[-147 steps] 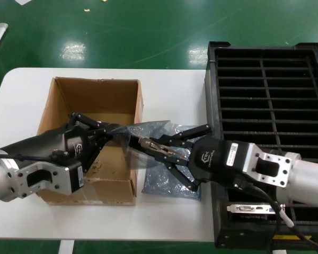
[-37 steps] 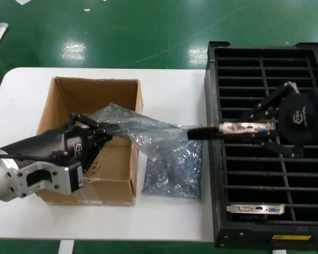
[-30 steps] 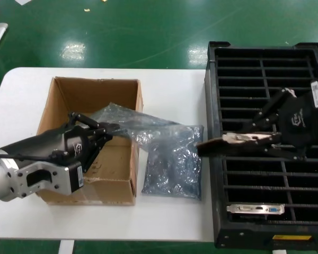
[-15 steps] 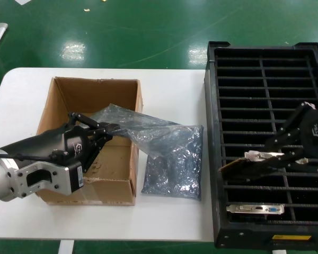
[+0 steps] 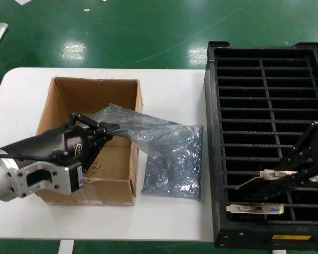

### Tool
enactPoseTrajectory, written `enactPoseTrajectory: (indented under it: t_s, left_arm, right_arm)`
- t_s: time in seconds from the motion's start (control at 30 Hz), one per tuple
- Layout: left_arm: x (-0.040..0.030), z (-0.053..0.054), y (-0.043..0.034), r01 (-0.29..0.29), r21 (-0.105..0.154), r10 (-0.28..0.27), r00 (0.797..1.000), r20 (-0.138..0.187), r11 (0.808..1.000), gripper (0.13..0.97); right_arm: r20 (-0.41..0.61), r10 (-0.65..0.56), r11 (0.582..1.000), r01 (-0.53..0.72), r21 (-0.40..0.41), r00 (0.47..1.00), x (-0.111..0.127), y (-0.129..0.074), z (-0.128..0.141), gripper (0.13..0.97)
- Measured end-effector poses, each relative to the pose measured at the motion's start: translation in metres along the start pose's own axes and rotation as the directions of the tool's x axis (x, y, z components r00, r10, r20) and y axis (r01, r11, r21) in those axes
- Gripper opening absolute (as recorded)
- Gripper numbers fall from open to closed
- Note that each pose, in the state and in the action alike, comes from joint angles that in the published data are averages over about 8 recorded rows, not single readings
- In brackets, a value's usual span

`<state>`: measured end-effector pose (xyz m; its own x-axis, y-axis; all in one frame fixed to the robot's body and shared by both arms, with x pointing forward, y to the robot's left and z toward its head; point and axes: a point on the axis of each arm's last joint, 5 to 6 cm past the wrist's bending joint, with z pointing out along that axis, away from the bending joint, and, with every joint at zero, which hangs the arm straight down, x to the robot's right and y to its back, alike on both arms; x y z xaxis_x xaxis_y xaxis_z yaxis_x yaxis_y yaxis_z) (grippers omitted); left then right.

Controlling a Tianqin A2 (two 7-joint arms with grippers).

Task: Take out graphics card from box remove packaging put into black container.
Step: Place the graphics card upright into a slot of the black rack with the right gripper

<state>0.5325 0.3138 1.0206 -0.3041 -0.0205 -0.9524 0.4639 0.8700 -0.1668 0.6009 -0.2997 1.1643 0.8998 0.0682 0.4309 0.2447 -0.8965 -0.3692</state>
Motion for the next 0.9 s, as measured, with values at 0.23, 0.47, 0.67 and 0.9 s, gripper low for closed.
enactPoseTrajectory:
  t_s: [0.23, 0.47, 0.67, 0.9]
  left_arm:
    - [0.0000, 0.000, 0.0000, 0.000, 0.000, 0.000, 1.000, 0.000, 1.000, 0.138]
    - [0.0000, 0.000, 0.0000, 0.000, 0.000, 0.000, 1.000, 0.000, 1.000, 0.138]
    - [0.0000, 0.000, 0.0000, 0.000, 0.000, 0.000, 1.000, 0.000, 1.000, 0.138]
    - [0.0000, 0.000, 0.0000, 0.000, 0.000, 0.000, 1.000, 0.000, 1.000, 0.138]
  right_arm:
    - [-0.008, -0.024, 0.999, 0.023, -0.028, 1.000, 0.005, 0.001, 0.005, 0.187]
    - [-0.007, -0.038, 0.998, 0.037, -0.047, 0.999, 0.010, 0.004, 0.009, 0.187]
    - [0.000, -0.052, 0.997, 0.052, -0.063, 0.999, 0.013, 0.006, 0.014, 0.187]
    - [0.006, -0.065, 0.995, 0.065, -0.076, 0.998, 0.017, 0.008, 0.021, 0.187]
